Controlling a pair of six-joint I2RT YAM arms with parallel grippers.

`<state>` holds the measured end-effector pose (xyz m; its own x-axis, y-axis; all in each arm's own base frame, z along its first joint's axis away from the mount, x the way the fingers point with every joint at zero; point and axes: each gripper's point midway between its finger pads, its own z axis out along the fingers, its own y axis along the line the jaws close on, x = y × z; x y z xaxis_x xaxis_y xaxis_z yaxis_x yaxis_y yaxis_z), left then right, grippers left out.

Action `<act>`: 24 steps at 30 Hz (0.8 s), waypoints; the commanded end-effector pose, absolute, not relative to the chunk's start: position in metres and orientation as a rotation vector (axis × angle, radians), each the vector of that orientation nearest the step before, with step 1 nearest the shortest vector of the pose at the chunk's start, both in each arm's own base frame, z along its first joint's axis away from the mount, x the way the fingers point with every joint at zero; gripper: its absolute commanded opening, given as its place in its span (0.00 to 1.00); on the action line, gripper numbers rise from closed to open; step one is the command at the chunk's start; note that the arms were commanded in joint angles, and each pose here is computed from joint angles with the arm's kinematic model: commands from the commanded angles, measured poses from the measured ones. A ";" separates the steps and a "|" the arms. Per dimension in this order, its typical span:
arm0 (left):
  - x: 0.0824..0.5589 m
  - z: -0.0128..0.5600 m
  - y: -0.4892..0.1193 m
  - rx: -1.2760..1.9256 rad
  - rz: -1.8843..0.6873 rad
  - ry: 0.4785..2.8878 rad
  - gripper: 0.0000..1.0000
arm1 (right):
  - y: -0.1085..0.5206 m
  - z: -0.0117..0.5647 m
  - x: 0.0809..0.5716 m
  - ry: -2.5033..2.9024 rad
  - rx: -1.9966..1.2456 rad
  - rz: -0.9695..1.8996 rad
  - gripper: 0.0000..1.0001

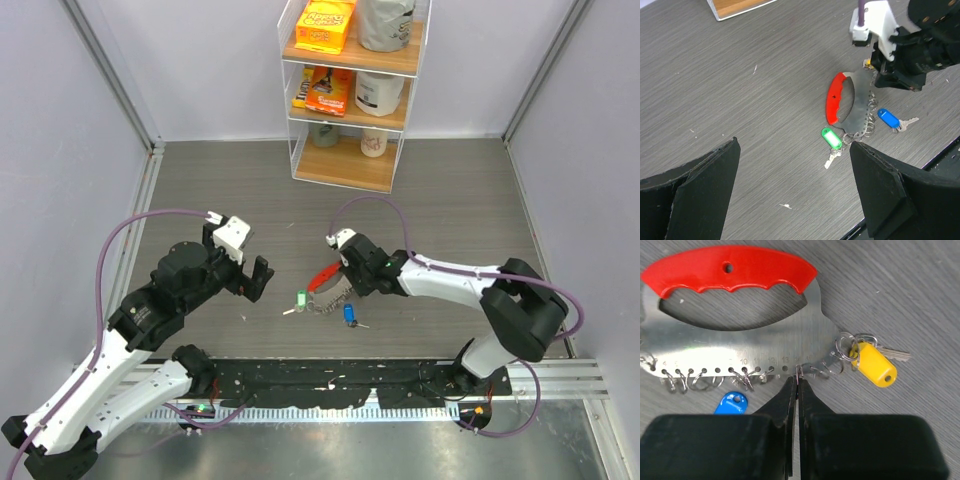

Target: Put the keys on the keyring

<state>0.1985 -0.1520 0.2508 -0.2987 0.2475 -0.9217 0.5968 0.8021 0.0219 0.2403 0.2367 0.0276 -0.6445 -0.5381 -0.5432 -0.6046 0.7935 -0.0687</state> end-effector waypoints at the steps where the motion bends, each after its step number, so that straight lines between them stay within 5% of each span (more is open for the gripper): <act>1: 0.202 0.263 -0.156 0.625 -0.415 1.832 0.99 | 0.246 0.087 0.250 2.292 -0.840 0.233 0.06; 24: 0.138 0.307 -0.200 0.833 -0.857 1.581 0.99 | 0.285 0.289 0.113 1.540 -1.580 0.950 0.06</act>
<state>0.1520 -0.1866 0.2873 -0.2099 0.1316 -0.9688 0.8021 0.5898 -0.0937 0.1405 0.2800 0.2481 -0.1226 -0.5290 -0.8397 -0.9851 0.1680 0.0380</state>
